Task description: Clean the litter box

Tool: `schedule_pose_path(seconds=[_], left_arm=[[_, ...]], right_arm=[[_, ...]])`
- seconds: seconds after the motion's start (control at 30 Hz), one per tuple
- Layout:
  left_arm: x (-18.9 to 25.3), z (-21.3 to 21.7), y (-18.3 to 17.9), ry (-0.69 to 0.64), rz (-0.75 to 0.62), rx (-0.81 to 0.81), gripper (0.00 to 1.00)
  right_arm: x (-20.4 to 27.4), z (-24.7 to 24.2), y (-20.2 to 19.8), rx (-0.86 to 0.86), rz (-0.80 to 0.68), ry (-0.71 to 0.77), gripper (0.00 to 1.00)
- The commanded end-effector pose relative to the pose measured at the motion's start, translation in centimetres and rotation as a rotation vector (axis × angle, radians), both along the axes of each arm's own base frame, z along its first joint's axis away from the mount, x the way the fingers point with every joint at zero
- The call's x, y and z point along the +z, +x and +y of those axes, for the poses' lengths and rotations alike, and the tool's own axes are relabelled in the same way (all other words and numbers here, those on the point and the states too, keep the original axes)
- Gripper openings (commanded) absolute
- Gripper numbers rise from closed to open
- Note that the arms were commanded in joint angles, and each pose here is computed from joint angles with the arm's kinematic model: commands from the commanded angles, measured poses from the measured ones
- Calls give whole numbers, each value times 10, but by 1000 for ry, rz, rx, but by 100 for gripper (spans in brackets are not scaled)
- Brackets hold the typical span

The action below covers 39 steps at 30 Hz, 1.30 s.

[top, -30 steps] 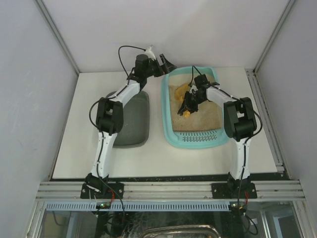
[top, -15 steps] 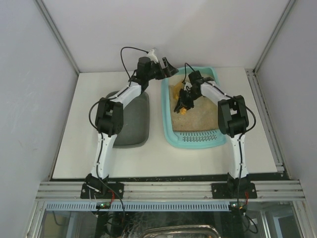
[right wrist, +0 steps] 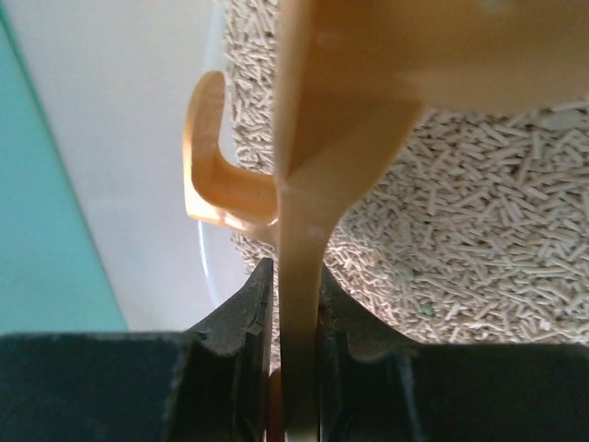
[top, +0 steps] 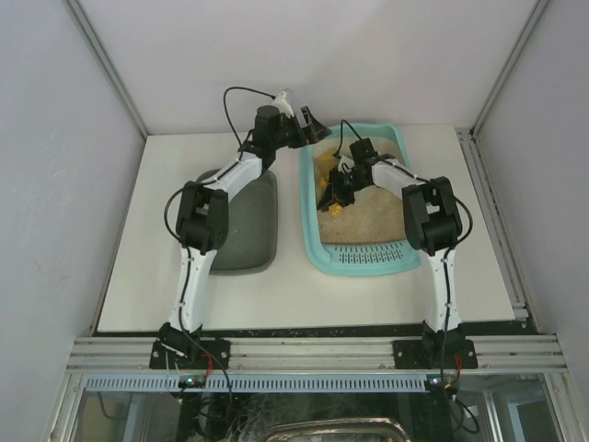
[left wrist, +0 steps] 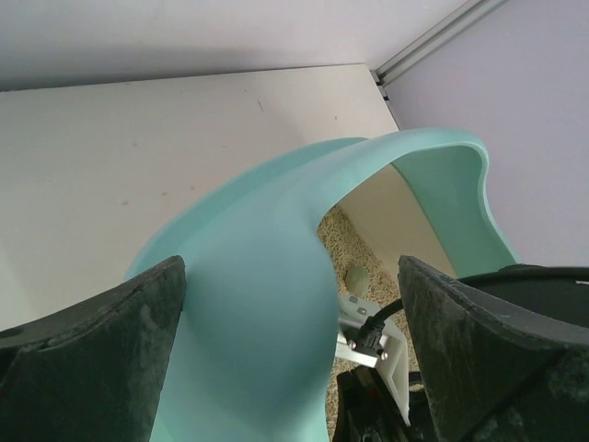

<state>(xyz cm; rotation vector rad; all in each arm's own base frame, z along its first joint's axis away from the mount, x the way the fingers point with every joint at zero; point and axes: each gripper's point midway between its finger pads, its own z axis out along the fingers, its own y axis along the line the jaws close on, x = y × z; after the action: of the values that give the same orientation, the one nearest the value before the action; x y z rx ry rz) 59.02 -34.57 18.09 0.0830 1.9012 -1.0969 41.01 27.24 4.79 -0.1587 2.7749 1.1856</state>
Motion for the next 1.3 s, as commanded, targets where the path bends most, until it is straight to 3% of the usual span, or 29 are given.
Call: schedule_pose_path(seconds=[0.0,0.33,0.67,0.9,1.03,1.07,1.27], left_arm=[[63,-18,-31,-55,-80,-88,100],[78,-13,-57,-63,-74,-129,100],[96,9,-88,30,-87,-128,100],[111,62,-132,237,27,-72,100],[145,108,-165,236,-20,-11,100],[152,119,-174,246,-38,-1,100],[164,173,-233,385,-149,66,100]], right_arm=[[22,15,-9,28,-32,186,0],[68,-22,-32,-80,-187,413,0],[95,-21,-41,-101,-230,388,0],[135,-28,-77,-113,-331,403,0],[129,-36,-100,-158,-310,465,0],[139,-38,-101,-164,-369,531,0],[147,-39,-131,-172,-337,732,0]])
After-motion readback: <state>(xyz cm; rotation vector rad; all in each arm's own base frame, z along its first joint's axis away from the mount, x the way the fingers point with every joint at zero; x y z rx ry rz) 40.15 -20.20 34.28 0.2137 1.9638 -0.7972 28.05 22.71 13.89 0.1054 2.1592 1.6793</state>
